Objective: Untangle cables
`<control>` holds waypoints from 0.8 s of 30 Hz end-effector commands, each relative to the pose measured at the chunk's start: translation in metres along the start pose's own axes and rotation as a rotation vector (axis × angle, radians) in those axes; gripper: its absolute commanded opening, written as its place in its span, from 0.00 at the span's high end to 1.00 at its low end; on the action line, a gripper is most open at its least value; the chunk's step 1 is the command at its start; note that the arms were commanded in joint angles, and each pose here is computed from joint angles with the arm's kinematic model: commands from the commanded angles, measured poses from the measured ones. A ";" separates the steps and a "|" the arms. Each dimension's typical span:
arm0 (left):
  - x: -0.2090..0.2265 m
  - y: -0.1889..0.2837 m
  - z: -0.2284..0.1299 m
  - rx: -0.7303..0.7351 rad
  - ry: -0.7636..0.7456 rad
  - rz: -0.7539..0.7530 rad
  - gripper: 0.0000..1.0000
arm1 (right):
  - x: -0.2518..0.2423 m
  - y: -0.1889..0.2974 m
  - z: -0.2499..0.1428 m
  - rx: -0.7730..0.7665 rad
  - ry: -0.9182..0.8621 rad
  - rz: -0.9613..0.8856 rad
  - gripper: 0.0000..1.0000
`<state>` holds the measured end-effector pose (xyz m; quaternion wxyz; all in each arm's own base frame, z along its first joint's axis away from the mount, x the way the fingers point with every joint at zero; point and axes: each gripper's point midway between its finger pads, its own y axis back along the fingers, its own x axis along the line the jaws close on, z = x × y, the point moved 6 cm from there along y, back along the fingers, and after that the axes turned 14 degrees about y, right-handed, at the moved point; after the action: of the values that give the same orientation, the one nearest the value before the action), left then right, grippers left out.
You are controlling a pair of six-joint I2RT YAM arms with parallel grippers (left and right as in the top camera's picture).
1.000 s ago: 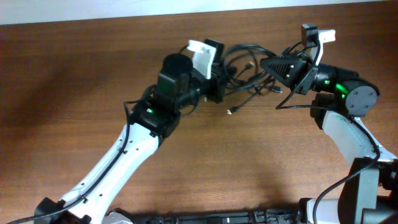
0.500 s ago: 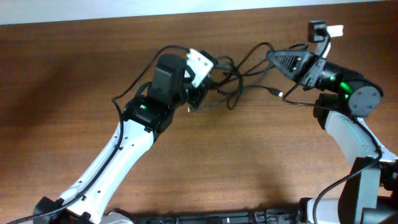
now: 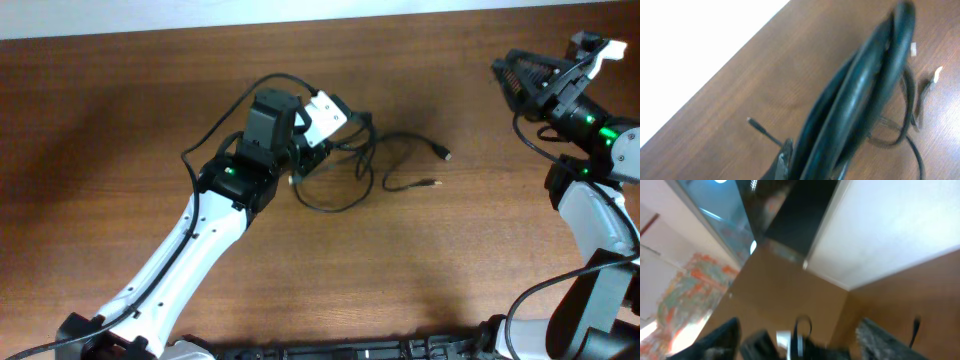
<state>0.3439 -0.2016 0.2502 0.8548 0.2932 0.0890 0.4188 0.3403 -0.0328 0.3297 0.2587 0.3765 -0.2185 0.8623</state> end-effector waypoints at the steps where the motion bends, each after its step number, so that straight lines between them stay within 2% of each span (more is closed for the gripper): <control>1: 0.006 0.003 0.026 -0.138 0.318 0.009 1.00 | 0.010 -0.001 -0.017 0.189 0.058 0.027 0.18; 6: -0.016 0.010 0.055 -0.259 0.515 -0.224 1.00 | 0.020 -0.026 -0.040 0.295 0.125 0.112 0.18; 12: -0.038 0.015 0.065 -0.251 0.665 -0.385 1.00 | 0.043 -0.069 -0.084 0.413 0.405 0.322 0.20; 16: -0.043 0.016 0.065 -0.231 0.689 -0.421 1.00 | 0.049 -0.076 -0.092 0.417 0.488 0.373 0.20; 24: -0.065 0.016 0.066 -0.217 0.655 -0.448 1.00 | 0.056 -0.087 -0.097 0.389 0.479 0.392 0.20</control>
<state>0.3220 -0.2683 0.3016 0.8740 0.0305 0.3717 0.3117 0.3088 0.1036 0.3152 0.0456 0.1873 -0.0372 0.9805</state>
